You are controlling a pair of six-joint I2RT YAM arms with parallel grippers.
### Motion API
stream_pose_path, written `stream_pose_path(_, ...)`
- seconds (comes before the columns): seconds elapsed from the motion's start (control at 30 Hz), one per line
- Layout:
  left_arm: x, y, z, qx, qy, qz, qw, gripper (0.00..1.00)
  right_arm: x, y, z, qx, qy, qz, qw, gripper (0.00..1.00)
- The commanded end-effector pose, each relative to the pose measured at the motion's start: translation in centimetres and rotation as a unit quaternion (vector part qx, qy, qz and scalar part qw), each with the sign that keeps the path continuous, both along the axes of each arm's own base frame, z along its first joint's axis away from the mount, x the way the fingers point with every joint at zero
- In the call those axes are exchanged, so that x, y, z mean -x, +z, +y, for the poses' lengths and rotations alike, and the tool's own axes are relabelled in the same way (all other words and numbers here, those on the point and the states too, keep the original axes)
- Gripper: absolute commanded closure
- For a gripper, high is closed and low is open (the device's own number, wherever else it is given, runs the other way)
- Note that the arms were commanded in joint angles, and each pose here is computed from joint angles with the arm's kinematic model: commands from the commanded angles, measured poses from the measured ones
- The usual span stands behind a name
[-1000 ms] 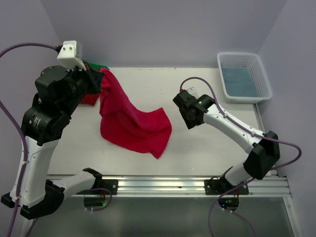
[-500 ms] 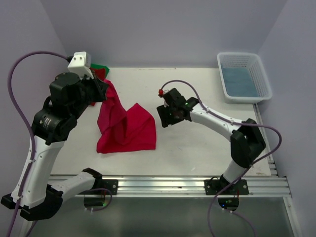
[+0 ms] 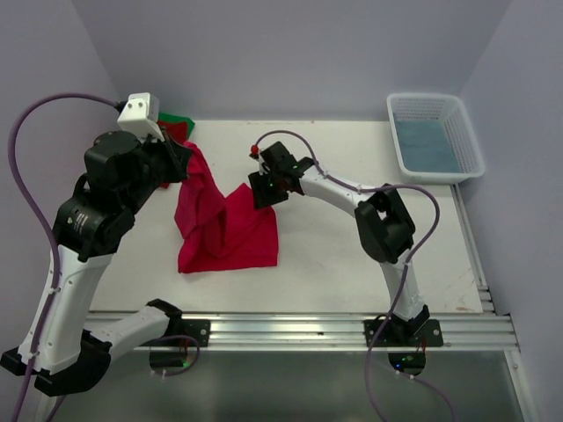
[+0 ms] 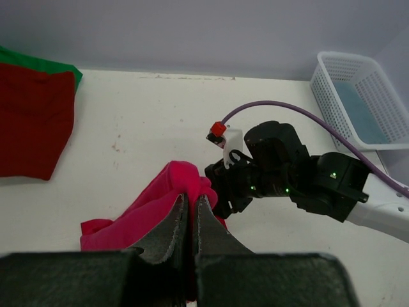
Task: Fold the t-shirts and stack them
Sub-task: Flatten out the tshirt
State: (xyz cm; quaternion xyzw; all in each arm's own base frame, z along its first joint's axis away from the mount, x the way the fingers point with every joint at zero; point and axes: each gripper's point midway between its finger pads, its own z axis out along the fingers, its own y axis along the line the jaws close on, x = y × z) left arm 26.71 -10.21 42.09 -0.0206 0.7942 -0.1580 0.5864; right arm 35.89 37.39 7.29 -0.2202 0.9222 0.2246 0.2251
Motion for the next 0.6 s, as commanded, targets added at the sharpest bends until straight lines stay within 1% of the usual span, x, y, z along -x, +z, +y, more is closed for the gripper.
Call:
stream_pose_path(0.0, 0.1, 1.8, -0.1, 0.028, 0.001, -0.029, 0.999, 1.0, -2.0, 2.1, 2.5, -0.031, 0.008, -0.022, 0.999, 0.51)
stream_pose_path(0.17, 0.3, 1.8, 0.1, 0.029, 0.002, -0.029, 0.999, 1.0, -3.8, 0.7, 2.9, -0.003, 0.002, -0.024, 1.0, 0.52)
stream_pose_path(0.33, 0.6, 1.8, 0.4, 0.026, 0.007, -0.03, 0.999, 1.0, -4.9, 0.8, 0.4, 0.051, -0.043, -0.056, 0.996, 0.53)
stream_pose_path(0.37, 0.6, 1.7, 0.5, 0.025, 0.008, -0.028, 0.999, 1.0, -5.3, 0.4, -0.9, 0.077, -0.065, -0.068, 0.993, 0.53)
stream_pose_path(0.4, 0.6, 1.7, 0.4, 0.025, 0.008, -0.029, 0.999, 1.0, -5.4, 0.6, -1.4, 0.086, -0.073, -0.076, 0.991, 0.53)
stream_pose_path(0.43, 0.6, 1.7, 0.5, 0.025, 0.009, -0.029, 0.999, 1.0, -5.4, 1.2, -1.9, 0.09, -0.077, -0.082, 0.99, 0.53)
stream_pose_path(0.47, 0.5, 1.6, 0.4, 0.025, 0.008, -0.028, 0.999, 1.0, -5.4, 1.0, -2.5, 0.101, -0.083, -0.084, 0.988, 0.53)
stream_pose_path(0.57, 0.4, 1.6, 0.2, 0.026, 0.005, -0.029, 0.999, 1.0, -4.8, 0.4, -2.6, 0.1, -0.075, -0.074, 0.989, 0.54)
